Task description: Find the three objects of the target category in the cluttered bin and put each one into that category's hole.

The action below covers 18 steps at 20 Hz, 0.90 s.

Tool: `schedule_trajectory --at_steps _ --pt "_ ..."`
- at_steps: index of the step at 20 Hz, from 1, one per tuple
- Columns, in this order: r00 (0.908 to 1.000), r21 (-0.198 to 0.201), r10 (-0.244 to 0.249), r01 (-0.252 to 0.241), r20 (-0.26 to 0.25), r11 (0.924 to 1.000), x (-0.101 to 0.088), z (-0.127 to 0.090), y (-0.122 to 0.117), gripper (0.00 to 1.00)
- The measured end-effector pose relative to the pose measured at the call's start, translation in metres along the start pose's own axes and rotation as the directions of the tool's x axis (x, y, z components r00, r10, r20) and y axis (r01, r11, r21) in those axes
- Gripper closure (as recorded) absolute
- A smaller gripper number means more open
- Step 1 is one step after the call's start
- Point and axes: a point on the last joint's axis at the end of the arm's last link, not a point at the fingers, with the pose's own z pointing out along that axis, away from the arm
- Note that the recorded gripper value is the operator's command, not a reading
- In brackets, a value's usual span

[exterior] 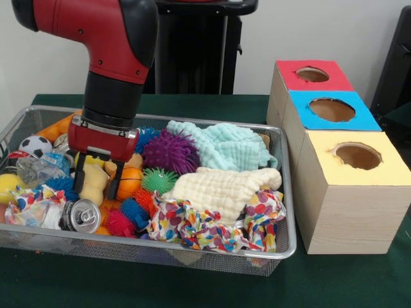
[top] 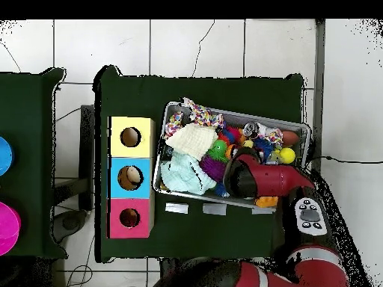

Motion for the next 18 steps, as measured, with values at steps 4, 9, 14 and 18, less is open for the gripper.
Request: schedule_trajectory --at_steps 4,9,14,18 --pt "0.9998 0.016 -0.019 0.019 -0.006 0.9997 -0.001 -0.002 0.001 0.0" --pt "0.9989 0.04 -0.038 0.039 -0.029 0.9984 0.004 -0.006 0.0 0.0" --pt "0.9937 0.061 -0.022 0.029 -0.11 0.9977 0.011 -0.004 -0.003 0.0" --pt "0.9887 0.066 0.0 0.01 -0.15 0.9977 0.011 0.002 -0.004 0.0"
